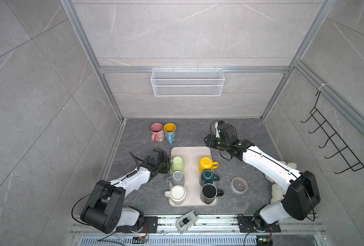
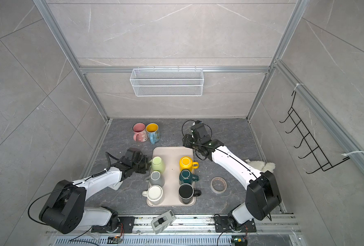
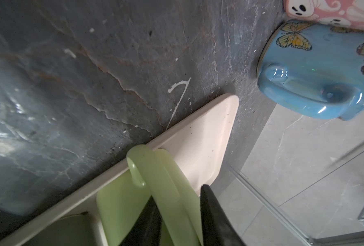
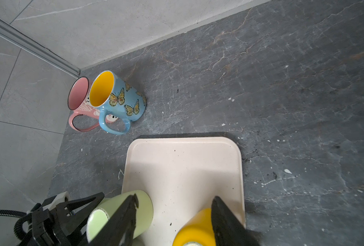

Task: Turn the mug right side up
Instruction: 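Grasp the light green mug's handle with the left gripper and lift it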

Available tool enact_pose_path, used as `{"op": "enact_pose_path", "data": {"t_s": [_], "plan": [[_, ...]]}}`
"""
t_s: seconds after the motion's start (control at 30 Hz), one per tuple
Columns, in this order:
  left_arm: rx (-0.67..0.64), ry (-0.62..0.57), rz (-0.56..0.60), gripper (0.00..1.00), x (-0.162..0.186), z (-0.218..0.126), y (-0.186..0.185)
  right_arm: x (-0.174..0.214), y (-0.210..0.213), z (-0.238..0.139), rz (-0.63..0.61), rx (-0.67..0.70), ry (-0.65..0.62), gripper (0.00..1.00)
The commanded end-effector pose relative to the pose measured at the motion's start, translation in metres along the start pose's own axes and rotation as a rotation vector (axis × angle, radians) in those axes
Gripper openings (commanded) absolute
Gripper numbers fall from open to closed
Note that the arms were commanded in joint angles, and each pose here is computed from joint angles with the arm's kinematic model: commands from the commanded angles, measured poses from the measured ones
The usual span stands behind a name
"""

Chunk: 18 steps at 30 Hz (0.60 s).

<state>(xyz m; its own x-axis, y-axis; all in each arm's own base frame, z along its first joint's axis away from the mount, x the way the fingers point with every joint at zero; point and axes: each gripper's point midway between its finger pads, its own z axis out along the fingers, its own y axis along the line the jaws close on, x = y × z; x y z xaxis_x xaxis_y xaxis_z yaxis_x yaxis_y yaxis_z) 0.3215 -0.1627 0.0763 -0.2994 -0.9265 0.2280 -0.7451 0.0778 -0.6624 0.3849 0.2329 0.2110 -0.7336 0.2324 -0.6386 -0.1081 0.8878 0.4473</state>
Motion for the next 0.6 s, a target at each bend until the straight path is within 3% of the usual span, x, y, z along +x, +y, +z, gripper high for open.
{"op": "enact_pose_path", "data": {"t_s": [0.0, 0.37, 0.57], "plan": [[0.054, 0.025, 0.001, 0.26, 0.008, -0.001, -0.021, 0.001, -0.002, 0.005, 0.021, -0.004, 0.002, 0.58], [0.089, 0.02, -0.004, 0.13, 0.007, 0.008, -0.03, 0.003, -0.004, 0.01, 0.031, 0.001, 0.01, 0.56], [0.182, 0.059, 0.084, 0.0, 0.018, 0.012, -0.069, 0.003, -0.005, 0.007, 0.028, 0.007, 0.013, 0.56]]}}
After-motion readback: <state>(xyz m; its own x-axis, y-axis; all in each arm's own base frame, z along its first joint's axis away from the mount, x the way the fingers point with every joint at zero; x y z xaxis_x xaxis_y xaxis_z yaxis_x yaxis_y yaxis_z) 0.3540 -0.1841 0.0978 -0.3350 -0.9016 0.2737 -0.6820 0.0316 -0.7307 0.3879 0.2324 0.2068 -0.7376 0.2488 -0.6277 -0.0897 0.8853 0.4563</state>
